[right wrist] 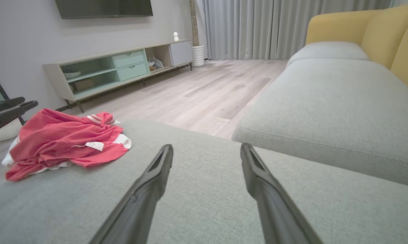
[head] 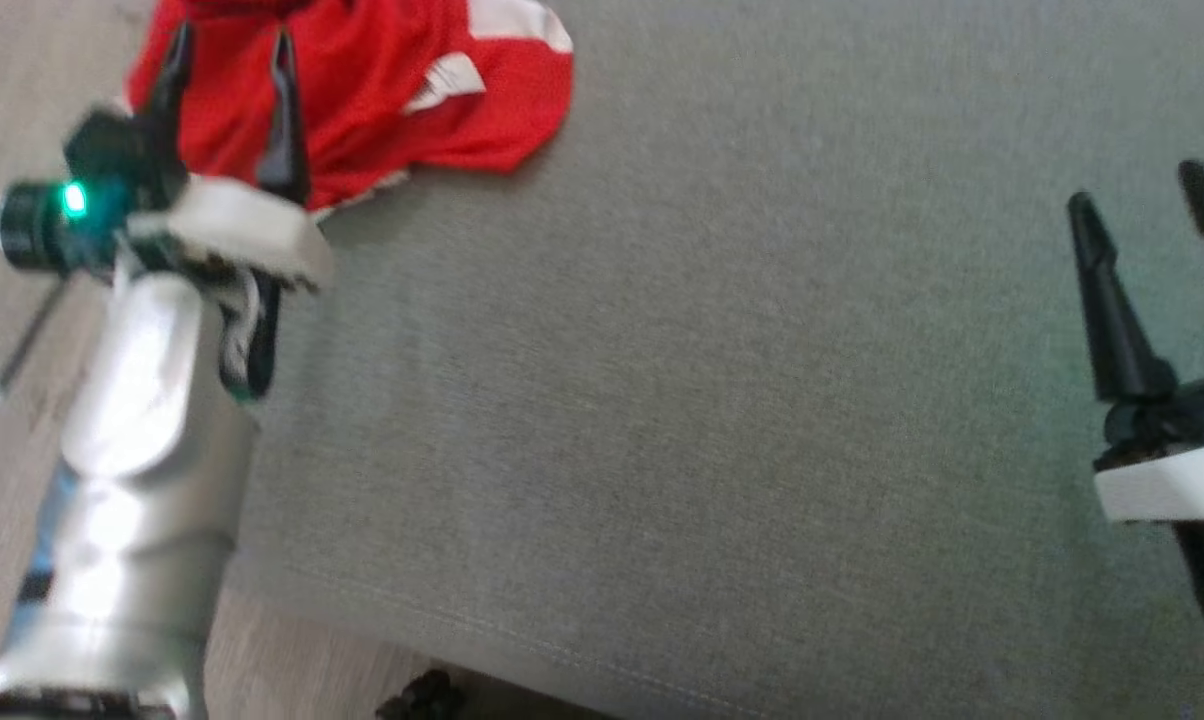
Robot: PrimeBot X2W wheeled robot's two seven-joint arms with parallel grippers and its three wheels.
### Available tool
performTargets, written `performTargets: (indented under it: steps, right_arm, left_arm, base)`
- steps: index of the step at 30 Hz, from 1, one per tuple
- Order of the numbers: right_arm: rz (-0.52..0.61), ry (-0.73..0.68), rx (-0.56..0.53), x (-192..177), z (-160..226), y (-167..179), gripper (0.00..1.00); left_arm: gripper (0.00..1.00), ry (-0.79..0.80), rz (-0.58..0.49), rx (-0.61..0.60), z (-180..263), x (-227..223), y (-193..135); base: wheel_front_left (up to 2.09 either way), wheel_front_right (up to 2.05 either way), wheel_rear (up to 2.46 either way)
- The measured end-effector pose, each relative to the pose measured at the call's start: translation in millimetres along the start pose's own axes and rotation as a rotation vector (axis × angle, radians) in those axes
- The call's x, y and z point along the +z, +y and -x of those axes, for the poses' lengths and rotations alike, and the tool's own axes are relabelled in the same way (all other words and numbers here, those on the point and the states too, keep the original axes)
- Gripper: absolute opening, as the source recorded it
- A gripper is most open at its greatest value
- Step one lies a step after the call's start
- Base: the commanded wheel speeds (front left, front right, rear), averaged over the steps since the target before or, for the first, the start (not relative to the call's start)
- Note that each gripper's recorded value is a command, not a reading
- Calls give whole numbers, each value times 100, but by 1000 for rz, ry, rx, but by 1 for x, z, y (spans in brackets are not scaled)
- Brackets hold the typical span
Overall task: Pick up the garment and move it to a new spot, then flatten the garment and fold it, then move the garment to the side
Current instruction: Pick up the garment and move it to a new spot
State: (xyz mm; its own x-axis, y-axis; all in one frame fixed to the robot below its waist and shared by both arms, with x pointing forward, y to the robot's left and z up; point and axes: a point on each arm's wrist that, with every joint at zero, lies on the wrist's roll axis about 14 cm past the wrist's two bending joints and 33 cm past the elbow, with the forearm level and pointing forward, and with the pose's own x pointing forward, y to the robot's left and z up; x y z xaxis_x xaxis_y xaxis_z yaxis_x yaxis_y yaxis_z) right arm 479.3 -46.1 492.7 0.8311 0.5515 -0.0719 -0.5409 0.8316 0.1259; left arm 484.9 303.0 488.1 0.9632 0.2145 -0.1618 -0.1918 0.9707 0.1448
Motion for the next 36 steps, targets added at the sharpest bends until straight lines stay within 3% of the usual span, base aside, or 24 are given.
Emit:
performTargets:
  steps: [6, 12, 13, 18, 25, 31, 36]
  right_arm:
    - [-37, 54, -39, -33, -8, -26, 100]
    - [-46, 84, -86, -49, -5, -45, 100]
    - [-45, 86, -93, -49, -3, -48, 100]
    - [-34, 63, -108, -40, -1, -50, 100]
    - [-27, -1, -120, -13, 7, -43, 100]
    - [-30, -50, -127, 12, 28, -24, 100]
    - [-24, -87, -144, 30, 48, -13, 100]
  left_arm:
    - [100, 283, -54, -23, -45, -65, -9]
    - [100, 508, -77, -19, -54, -118, -14]
    - [0, 512, -78, -17, -55, -119, -13]
    - [0, 390, -82, 9, -63, -92, -4]
    - [0, 102, -21, 72, -63, -19, 16]
    - [0, -113, 40, 97, -34, 40, 28]
    - [0, -254, 77, 64, -1, 76, 14]
  base:
    - [0, 0, 0]
    - [0, 0, 0]
    - [0, 0, 0]
    - [0, 0, 0]
    - [0, 0, 0]
    - [0, 0, 0]
    - [0, 0, 0]
